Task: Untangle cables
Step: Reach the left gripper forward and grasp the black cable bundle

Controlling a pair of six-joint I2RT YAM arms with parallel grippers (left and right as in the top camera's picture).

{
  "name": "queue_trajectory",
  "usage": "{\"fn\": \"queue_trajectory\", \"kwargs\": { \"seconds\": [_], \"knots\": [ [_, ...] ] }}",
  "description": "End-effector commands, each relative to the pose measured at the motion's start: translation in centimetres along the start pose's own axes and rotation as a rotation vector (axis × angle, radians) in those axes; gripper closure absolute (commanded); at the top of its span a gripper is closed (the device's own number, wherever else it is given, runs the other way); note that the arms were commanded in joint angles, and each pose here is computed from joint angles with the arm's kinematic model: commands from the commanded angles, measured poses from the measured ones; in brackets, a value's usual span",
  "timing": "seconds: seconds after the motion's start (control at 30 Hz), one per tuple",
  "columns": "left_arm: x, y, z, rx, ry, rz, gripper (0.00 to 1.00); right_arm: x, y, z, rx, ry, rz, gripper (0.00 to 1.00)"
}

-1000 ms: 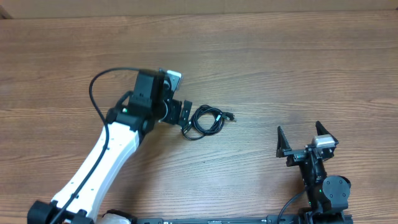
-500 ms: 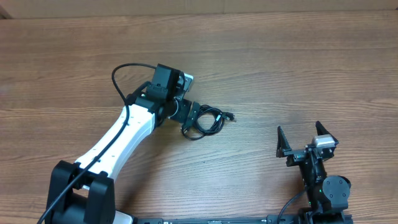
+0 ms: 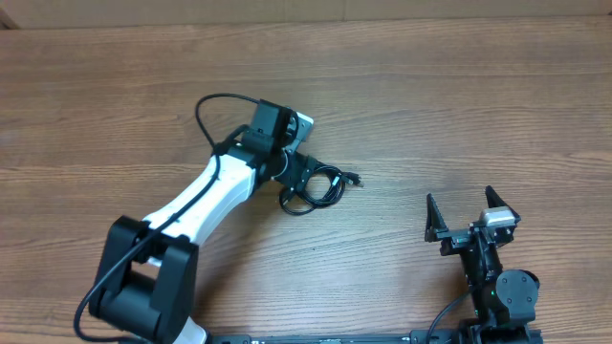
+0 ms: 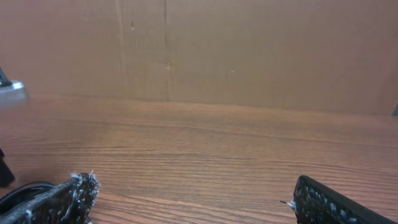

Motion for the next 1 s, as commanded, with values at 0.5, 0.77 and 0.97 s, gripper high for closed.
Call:
{"fn": "queue_trajectory", "kwargs": {
  "seconds": [0.5, 0.77, 0.97],
  "knots": [
    [-1.3, -2.6, 3.7, 0.155, -0.048, 0.034, 0.59, -0.2, -0.2, 0.0, -0.005, -0.015, -0.005, 0.0],
    [-1.6, -2.7, 3.6, 0.157, -0.073, 0.032, 0.96, -0.2, -0.2, 0.0, -0.005, -0.015, -0.005, 0.0],
    [-1.9, -1.5, 2.9, 0.122, -0.106, 0.033, 0.96, -0.2, -0.2, 0.0, -0.006, -0.015, -0.004, 0.0]
  ]
}}
Point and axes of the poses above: each gripper's point midway between its finger pads, its own z axis out along the fingers, its own x axis along the line the jaws close on, y = z × x, the point moved 6 cm from there along -z, back along the fingers, and after that the axes turned 3 degrees about z, right-handed, at the moved point
